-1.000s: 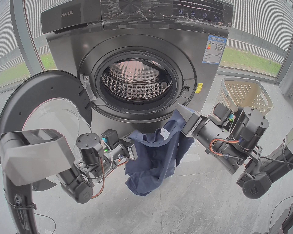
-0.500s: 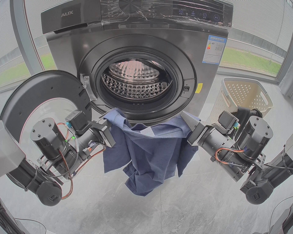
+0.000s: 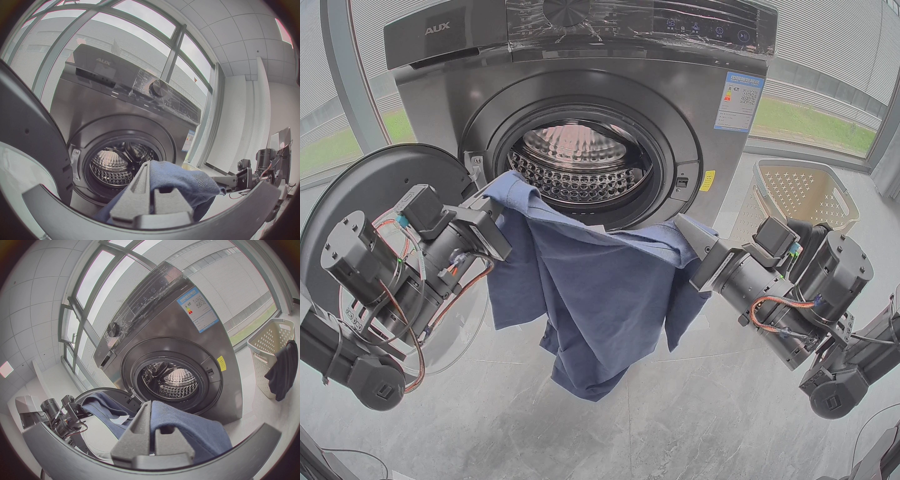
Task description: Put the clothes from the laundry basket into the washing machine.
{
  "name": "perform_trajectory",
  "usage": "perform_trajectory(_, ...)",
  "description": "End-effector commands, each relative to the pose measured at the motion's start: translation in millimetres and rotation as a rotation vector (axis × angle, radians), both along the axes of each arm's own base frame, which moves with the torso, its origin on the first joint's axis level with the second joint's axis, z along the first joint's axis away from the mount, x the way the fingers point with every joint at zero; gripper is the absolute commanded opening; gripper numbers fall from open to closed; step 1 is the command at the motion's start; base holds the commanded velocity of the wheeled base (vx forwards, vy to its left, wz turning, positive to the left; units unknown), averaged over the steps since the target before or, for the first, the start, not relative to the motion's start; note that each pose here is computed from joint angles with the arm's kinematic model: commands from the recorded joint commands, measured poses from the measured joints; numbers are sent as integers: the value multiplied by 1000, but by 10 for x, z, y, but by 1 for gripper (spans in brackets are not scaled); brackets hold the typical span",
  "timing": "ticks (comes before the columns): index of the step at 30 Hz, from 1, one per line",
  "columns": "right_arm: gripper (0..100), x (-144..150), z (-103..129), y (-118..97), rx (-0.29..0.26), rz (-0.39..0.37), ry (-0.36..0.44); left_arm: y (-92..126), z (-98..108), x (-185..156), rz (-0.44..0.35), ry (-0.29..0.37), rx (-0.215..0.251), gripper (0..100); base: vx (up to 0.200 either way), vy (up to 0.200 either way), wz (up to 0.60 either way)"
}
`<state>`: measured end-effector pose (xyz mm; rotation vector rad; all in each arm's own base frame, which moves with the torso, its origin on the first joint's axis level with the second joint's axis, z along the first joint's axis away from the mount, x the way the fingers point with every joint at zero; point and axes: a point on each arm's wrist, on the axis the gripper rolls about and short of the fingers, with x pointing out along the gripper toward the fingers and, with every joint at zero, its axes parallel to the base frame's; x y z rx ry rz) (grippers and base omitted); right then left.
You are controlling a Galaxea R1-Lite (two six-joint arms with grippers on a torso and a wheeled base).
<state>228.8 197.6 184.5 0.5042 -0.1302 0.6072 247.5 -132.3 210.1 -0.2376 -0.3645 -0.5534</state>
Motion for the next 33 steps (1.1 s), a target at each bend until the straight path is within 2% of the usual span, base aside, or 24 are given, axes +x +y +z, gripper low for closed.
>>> perform_trajectory(1,0,-2,53,-27,5,-10,-24,54,151,-48,6,-48,-32,0,0,0,0)
perform_trajectory(12,0,69,394,-55,117,-46,-146,72,214,-75,8,-69,-42,0,0,0,0)
perform_trajectory(33,0,24,569,-112,157,-56,-195,102,251,-96,12,-79,-52,0,0,0,0)
